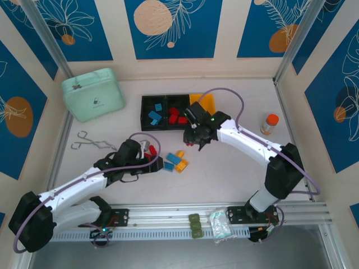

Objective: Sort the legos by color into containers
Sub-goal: Place the lego in the container.

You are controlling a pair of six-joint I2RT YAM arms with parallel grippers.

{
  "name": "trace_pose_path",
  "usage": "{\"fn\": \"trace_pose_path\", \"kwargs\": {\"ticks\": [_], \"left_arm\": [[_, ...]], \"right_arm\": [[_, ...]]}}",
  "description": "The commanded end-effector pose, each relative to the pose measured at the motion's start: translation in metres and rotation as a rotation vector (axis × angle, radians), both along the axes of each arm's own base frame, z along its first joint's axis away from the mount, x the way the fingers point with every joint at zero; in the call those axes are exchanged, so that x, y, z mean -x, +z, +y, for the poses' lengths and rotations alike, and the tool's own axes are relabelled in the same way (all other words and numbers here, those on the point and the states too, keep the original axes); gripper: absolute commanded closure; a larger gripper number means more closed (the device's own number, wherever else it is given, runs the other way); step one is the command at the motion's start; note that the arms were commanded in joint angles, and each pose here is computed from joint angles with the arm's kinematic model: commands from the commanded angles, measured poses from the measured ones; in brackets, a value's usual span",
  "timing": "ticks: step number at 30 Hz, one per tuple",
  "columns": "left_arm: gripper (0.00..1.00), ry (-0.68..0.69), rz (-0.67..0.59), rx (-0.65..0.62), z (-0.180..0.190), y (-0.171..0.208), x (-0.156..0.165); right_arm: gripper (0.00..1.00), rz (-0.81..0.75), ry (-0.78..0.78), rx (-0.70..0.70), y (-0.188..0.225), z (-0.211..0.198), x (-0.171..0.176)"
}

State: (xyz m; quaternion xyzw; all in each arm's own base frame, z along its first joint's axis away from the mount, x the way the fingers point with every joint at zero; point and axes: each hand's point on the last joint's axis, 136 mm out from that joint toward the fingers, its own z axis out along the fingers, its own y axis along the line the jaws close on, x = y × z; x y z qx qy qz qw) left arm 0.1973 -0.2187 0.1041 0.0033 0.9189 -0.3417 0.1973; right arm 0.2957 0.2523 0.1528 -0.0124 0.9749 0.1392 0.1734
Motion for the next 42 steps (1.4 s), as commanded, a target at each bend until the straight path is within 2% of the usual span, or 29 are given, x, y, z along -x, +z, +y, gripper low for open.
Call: {"fn": "trace_pose_path", "kwargs": {"ticks": [1, 11, 23, 36, 39, 42], "left_arm": [[0.29, 0.029, -0.038, -0.011, 0.003, 0.013, -0.005], [0.28, 0.057, -0.022, -0.03, 0.013, 0.008, 0.001], [0.28, 0.056, -0.035, -0.028, 0.01, 0.013, -0.004], [0.28, 0.051, -0.017, -0.029, 0.008, 0.008, -0.004], [0.28, 0.049, -0.014, -0.029, 0.007, 0.006, -0.004], [0.28, 0.049, -0.013, -0.029, 0.007, 0.005, -0.004]], "right_arm": [[0.81, -0.032, 0.051, 0.036, 0.005, 0.009, -0.024], [0.8, -0.097, 0.05, 0.069, 0.017, 0.03, -0.11], [0.79, -0.096, 0.02, 0.185, -0.017, 0.027, -0.181], [0.76, -0.082, 0.022, 0.254, -0.05, 0.026, -0.203], [0.73, -0.08, 0.021, 0.266, -0.053, 0.025, -0.204], [0.64, -0.084, 0.018, 0.27, -0.053, 0.025, -0.205]]}}
